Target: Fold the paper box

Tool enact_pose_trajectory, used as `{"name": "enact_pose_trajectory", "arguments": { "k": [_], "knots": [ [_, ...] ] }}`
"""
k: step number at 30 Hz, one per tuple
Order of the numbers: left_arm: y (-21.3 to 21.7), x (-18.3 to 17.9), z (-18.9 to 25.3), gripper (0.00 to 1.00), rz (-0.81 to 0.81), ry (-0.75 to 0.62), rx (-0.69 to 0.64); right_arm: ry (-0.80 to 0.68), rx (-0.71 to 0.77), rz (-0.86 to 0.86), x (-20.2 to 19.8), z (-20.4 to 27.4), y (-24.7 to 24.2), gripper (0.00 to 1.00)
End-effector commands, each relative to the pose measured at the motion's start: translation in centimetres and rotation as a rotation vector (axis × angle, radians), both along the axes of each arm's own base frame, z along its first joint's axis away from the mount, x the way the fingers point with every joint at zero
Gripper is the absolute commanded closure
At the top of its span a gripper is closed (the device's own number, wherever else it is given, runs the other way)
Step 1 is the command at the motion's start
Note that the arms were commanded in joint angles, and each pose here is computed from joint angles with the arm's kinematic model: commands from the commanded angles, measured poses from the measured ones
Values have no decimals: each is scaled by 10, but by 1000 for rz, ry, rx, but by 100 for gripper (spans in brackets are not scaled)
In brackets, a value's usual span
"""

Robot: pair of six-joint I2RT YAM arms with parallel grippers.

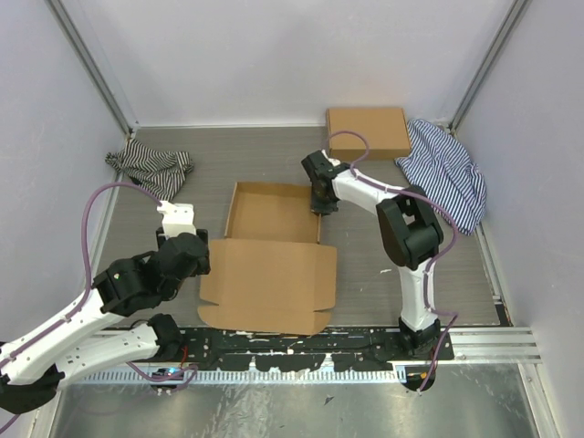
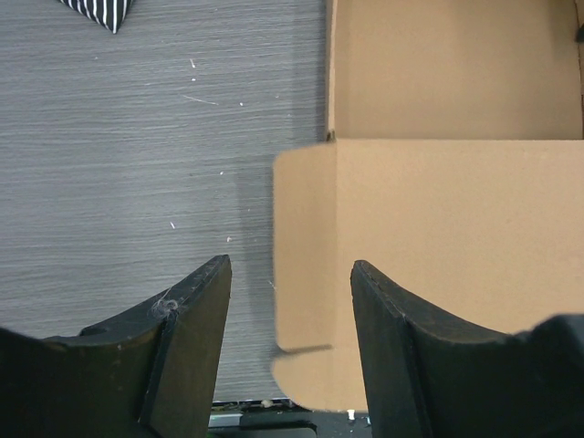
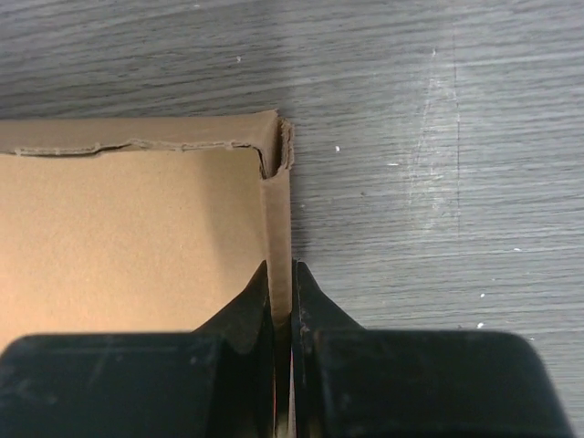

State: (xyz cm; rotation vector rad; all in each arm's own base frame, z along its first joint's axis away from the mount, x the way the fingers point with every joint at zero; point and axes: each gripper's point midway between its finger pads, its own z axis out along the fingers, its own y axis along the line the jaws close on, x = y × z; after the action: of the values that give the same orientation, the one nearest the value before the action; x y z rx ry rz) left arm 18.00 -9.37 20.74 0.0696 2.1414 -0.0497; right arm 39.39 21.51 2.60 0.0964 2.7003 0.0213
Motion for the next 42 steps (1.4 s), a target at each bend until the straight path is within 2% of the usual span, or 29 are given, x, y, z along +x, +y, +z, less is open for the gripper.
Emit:
{"name": "enact_pose_trajectory", "arguments": {
  "k": [1, 4, 7, 8, 11, 15, 17, 19, 24, 28, 35, 42],
  "knots": [
    [7, 2, 4, 38, 24, -26, 6, -19, 258, -127, 4, 23, 19, 99],
    [9, 2, 6, 38, 28, -34, 2, 9, 326, -185, -13, 28, 31, 99],
    [10, 2, 6, 38, 32, -37, 4, 16, 331, -195, -42, 39, 48, 99],
    [9, 2, 6, 38, 31, -37, 5, 22, 313, -194, -52, 43, 53, 91],
    [9, 3, 6, 38, 32, -35, 9, 46, 228, -201, -82, 52, 57, 58],
    [8, 3, 6, 38, 31, -35, 9, -70, 63, -172, -88, 81, 42, 34],
    [9, 3, 6, 38, 32, -36, 10, -150, 25, -128, -79, 102, 35, 22],
    [8, 3, 5, 38, 30, -35, 11, -257, 29, -6, -64, 129, 39, 16],
    [10, 4, 6, 38, 39, -39, 9, -469, -11, 401, -22, 183, 76, 13],
    [14, 4, 9, 38, 55, -54, 9, -442, -123, 664, 5, 168, 106, 14],
    [24, -1, 11, 38, 74, -68, -6, -375, -37, 817, 24, 131, 142, 17],
    [28, -5, 9, 38, 79, -67, -31, -338, -55, 865, 34, 105, 153, 18]
  ]
}}
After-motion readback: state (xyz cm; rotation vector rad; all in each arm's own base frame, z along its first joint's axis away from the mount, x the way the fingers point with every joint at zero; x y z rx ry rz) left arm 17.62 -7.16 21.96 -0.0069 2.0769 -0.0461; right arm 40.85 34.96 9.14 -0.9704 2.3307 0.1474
